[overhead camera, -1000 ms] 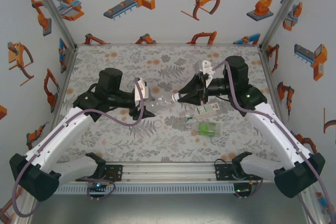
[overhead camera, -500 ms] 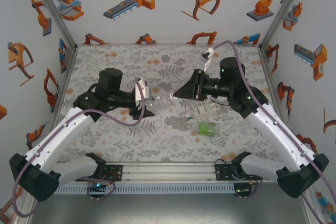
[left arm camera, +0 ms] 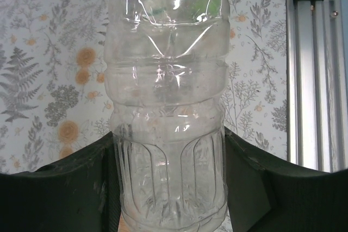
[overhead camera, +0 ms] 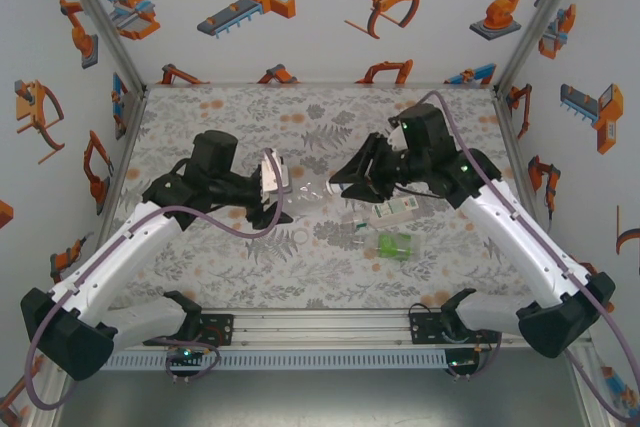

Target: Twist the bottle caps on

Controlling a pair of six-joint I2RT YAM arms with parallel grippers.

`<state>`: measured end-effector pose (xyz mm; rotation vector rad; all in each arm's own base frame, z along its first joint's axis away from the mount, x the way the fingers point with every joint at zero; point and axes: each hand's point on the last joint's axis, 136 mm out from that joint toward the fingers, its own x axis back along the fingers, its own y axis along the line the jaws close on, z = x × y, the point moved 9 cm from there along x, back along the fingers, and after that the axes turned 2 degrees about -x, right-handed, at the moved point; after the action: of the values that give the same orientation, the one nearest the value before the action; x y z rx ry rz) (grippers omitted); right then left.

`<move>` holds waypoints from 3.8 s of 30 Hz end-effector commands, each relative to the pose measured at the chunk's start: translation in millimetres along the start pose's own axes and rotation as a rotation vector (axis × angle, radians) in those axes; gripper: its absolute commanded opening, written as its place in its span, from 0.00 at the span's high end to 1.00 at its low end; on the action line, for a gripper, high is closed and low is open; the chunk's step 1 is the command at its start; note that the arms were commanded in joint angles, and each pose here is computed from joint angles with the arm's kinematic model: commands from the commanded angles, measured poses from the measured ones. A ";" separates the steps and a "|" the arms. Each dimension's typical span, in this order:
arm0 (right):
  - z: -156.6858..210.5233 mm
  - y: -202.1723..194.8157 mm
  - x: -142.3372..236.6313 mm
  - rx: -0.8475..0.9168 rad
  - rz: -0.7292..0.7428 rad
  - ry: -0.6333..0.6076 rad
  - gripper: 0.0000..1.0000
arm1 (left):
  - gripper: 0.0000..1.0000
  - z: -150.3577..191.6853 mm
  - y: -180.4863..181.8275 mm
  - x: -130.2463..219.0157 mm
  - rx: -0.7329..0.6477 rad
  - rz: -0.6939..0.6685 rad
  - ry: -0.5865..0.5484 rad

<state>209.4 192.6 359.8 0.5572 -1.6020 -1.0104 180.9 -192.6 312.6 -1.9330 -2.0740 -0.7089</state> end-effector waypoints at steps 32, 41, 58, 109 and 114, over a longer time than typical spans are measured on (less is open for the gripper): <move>38.8 44.7 41.4 1.827 -0.586 -0.068 0.48 | 1.00 -26.8 -12.2 15.8 -0.097 0.096 -0.174; 35.7 43.0 39.1 1.777 -0.608 -0.037 0.59 | 1.00 -27.3 -12.6 16.0 -0.099 0.100 -0.178; 31.8 37.7 34.5 1.710 -0.596 -0.008 0.68 | 1.00 -30.2 -11.2 17.0 -0.105 0.090 -0.190; 37.4 49.3 58.7 1.838 -0.606 -0.067 0.44 | 1.00 -30.4 -6.7 13.9 -0.105 0.081 -0.171; 31.9 53.0 50.3 1.821 -0.645 -0.060 0.49 | 1.00 -30.8 -6.3 12.2 -0.100 0.097 -0.178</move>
<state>175.2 189.3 417.3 2.1772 -2.0756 0.3299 172.3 -196.3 330.9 -2.1324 -2.0611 -0.6787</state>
